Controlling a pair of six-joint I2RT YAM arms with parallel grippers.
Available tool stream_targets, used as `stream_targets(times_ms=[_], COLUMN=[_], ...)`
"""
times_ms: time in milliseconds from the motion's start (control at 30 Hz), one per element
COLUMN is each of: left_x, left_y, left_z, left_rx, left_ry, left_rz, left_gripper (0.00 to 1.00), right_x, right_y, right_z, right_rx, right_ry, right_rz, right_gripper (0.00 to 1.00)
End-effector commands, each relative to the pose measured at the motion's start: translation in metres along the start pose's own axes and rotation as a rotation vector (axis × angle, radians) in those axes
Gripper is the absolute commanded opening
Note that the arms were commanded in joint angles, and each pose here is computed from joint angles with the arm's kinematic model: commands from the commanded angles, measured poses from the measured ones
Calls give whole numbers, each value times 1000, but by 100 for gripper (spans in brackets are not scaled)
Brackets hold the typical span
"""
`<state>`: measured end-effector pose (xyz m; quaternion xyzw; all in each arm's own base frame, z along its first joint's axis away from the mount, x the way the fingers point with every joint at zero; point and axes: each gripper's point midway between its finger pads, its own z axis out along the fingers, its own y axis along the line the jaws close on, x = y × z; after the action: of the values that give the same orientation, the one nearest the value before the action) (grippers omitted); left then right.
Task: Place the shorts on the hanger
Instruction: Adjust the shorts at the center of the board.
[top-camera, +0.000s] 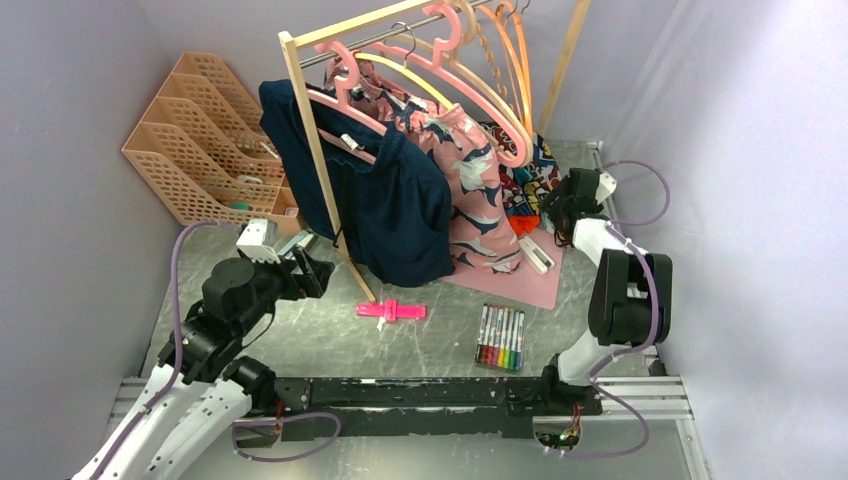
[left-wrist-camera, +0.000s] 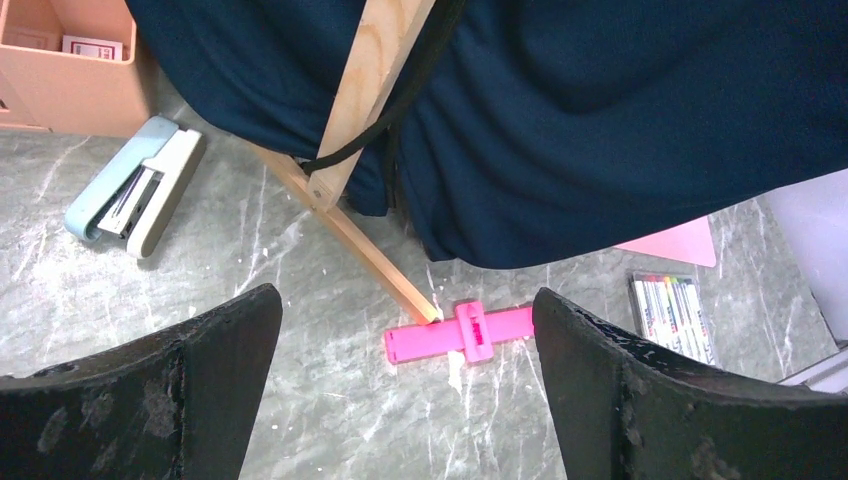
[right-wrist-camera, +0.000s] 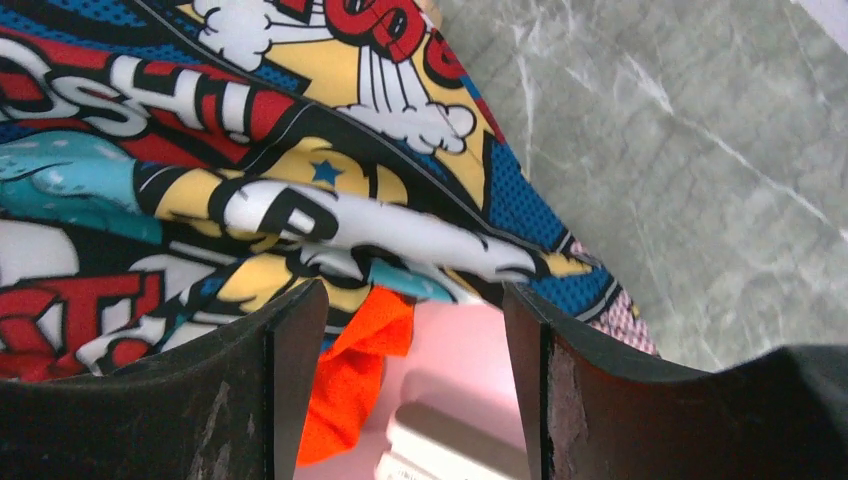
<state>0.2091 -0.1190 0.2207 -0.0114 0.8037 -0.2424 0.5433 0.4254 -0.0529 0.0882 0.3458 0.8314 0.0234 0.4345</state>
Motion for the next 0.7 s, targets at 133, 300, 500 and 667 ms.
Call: stream_targets(times_ms=[133, 300, 500, 667], left_x=[0, 3, 5, 6], left_y=[4, 5, 6, 7], left_z=[6, 10, 14, 13], left_rx=[-25, -32, -38, -45], left_ry=[-2, 18, 36, 38], left_rz=[19, 28, 33, 32], left_gripper=[99, 99, 99, 99], right_x=[-16, -25, -18, -14], right_y=[-3, 5, 7, 1], right_z=[48, 51, 58, 55], right_rx=[61, 26, 24, 27], right_ry=[-45, -88, -48, -45], right_rz=[-136, -134, -159, -190], right_gripper=[73, 74, 47, 16])
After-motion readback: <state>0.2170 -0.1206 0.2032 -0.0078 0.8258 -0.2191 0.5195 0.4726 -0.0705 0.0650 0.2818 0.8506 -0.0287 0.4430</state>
